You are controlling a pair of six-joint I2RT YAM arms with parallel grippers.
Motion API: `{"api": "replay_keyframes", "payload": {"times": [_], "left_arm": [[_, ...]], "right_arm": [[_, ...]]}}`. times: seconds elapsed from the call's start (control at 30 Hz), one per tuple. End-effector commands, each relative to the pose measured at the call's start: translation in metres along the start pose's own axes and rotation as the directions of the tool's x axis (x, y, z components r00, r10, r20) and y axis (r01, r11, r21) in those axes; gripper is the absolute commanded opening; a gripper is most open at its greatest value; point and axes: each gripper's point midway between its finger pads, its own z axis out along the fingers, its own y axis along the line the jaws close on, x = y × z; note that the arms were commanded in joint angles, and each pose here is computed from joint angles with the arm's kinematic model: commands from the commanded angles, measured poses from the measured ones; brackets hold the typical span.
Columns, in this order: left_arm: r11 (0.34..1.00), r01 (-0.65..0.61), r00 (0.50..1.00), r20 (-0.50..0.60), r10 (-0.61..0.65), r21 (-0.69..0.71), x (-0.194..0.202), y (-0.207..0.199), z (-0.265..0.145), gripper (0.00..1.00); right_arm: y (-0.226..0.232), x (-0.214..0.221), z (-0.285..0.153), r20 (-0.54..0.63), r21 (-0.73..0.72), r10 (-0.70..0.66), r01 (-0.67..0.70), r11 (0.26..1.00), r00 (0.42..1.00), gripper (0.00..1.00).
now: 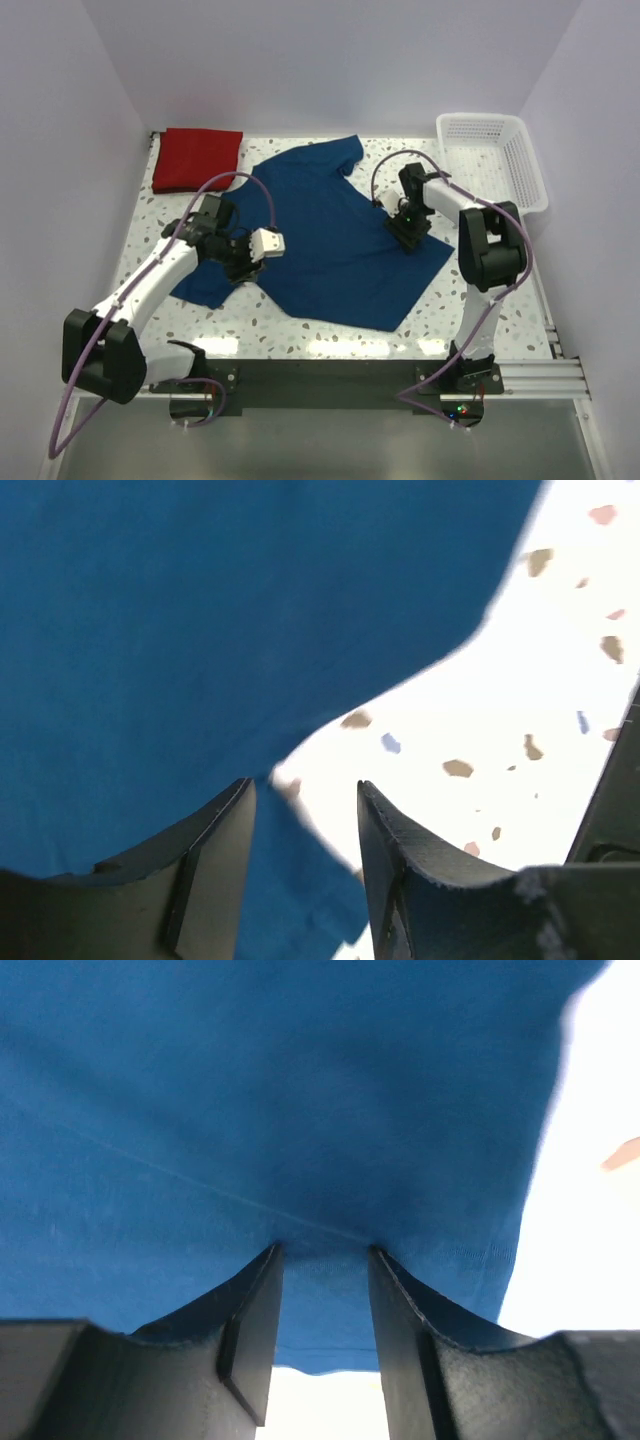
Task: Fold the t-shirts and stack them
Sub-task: Flatten the tshirt out
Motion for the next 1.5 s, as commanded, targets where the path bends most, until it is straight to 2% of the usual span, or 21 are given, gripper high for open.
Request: {"api": "replay_keyframes", "payload": {"times": [0.0,0.17,0.27,0.33,0.4,0.53,0.6,0.63,0.77,0.93,1.07,1.1,1.33,1.43,1.47], "left_arm": [[0.97,-0.227,0.966,0.149,0.213,0.083,-0.037,-0.028,0.011,0.48],[0.927,-0.366,0.921,0.173,0.349,0.079,-0.055,-0.037,0.032,0.41],[0.898,-0.437,0.884,0.208,0.419,0.048,-0.074,-0.047,0.045,0.41],[0.858,-0.513,0.837,0.237,0.493,0.024,-0.09,-0.063,0.051,0.41],[0.813,-0.582,0.783,0.276,0.558,0.008,-0.106,-0.083,0.062,0.41],[0.759,-0.649,0.734,0.304,0.608,0.051,-0.128,-0.116,0.086,0.39],[0.73,-0.678,0.719,0.283,0.635,0.087,-0.128,-0.132,0.105,0.41],[0.722,-0.687,0.709,0.287,0.644,0.079,-0.136,-0.134,0.109,0.46],[0.729,-0.676,0.727,0.256,0.638,0.104,-0.144,-0.138,0.135,0.53],[0.765,-0.643,0.752,0.208,0.625,0.025,-0.154,-0.118,0.158,0.51],[0.77,-0.638,0.76,0.18,0.625,0.019,-0.149,-0.114,0.165,0.48],[0.768,-0.639,0.761,0.168,0.627,0.03,-0.145,-0.114,0.169,0.47],[0.752,-0.644,0.764,0.152,0.627,0.139,-0.133,-0.126,0.176,0.09],[0.734,-0.656,0.755,0.188,0.629,0.177,-0.141,-0.133,0.167,0.0],[0.735,-0.653,0.756,0.209,0.62,0.182,-0.149,-0.134,0.161,0.0]], "right_arm": [[-0.041,-0.03,0.011,0.06,0.101,0.01,-0.016,0.995,0.998,0.43],[-0.071,-0.073,-0.005,0.143,0.171,0.037,-0.062,0.983,0.989,0.42],[-0.077,-0.089,-0.035,0.2,0.193,0.032,-0.072,0.979,0.979,0.44],[-0.074,-0.097,-0.065,0.251,0.198,0.025,-0.077,0.977,0.968,0.46],[-0.056,-0.096,-0.093,0.297,0.155,0.02,-0.069,0.985,0.955,0.46],[-0.016,-0.076,-0.118,0.311,0.042,0.02,-0.034,0.999,0.95,0.46],[0.005,-0.063,-0.124,0.299,-0.02,0.026,-0.021,1.0,0.954,0.46],[0.014,-0.052,-0.127,0.296,-0.033,0.026,-0.017,0.999,0.955,0.46],[0.037,-0.029,-0.131,0.288,-0.069,0.034,-0.014,0.997,0.957,0.46],[0.06,-0.002,-0.124,0.253,-0.122,0.034,-0.003,0.993,0.967,0.46],[0.08,0.016,-0.116,0.225,-0.19,-0.005,0.048,0.981,0.974,0.46],[0.082,0.019,-0.114,0.219,-0.199,-0.005,0.05,0.979,0.976,0.45],[0.081,0.022,-0.104,0.197,-0.212,-0.01,0.052,0.976,0.98,0.44],[0.074,0.019,-0.107,0.202,-0.202,-0.009,0.051,0.978,0.979,0.44],[0.072,0.018,-0.108,0.204,-0.201,-0.003,0.045,0.979,0.979,0.44]]}}
